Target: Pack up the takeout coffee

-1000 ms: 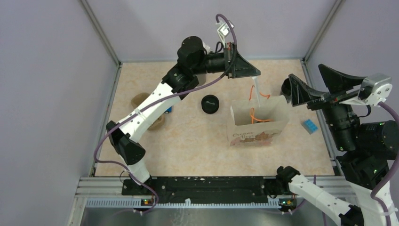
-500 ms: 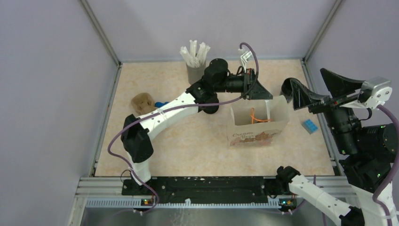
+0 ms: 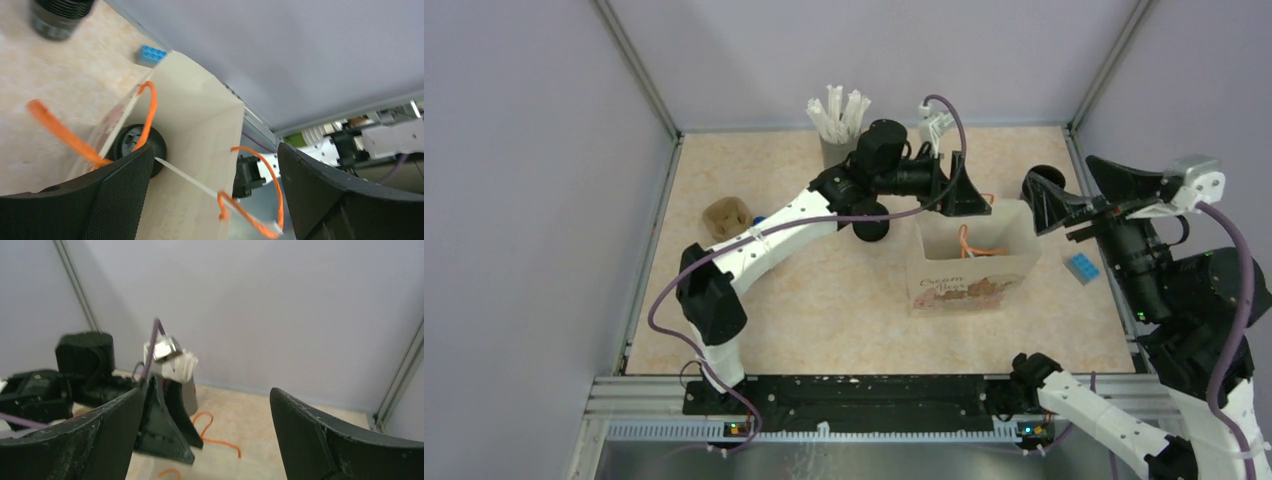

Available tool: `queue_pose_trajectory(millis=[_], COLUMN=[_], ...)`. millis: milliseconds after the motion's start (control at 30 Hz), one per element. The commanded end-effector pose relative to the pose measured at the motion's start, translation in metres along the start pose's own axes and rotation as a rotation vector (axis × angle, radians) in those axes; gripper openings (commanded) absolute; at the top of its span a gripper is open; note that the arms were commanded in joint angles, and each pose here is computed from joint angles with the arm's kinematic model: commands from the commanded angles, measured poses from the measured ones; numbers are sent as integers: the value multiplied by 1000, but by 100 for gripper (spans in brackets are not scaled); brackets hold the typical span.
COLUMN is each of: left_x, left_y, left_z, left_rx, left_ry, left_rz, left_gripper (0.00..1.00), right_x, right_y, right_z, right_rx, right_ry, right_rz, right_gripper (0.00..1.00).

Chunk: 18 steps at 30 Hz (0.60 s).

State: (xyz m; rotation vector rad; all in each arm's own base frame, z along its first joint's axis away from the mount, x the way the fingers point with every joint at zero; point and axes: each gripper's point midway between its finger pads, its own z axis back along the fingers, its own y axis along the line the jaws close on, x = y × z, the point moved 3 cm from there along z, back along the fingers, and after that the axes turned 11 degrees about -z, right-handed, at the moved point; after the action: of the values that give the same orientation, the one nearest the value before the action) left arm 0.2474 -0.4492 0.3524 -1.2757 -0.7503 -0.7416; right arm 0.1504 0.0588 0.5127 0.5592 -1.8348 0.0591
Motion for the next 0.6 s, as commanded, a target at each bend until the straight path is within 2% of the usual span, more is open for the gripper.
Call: queue_pose_trajectory(millis=[0,200,300,467,567], left_x=[59,83,87,83,74], left_y=[-18,-7,-11,-16,-10], left_z=[55,114,135,150,150], left_rx=[159,419,470,494,502], left_ry=[-111,-153,-186,-219,-189], left_rz=[-164,-299,-332,-316,-310], left_gripper=[99,99,99,99,99], right_x=[-50,-101,-107,-101,-104], right_y=[-15,-18,-6,19,17], right_z=[4,19,18,16,13], right_rx=[-142,-218,-140,82,79], right_ry=[225,418,448,465,505], right_rz=[-89,-202,-220,-141,-95], right_gripper=[94,92,90,85,81])
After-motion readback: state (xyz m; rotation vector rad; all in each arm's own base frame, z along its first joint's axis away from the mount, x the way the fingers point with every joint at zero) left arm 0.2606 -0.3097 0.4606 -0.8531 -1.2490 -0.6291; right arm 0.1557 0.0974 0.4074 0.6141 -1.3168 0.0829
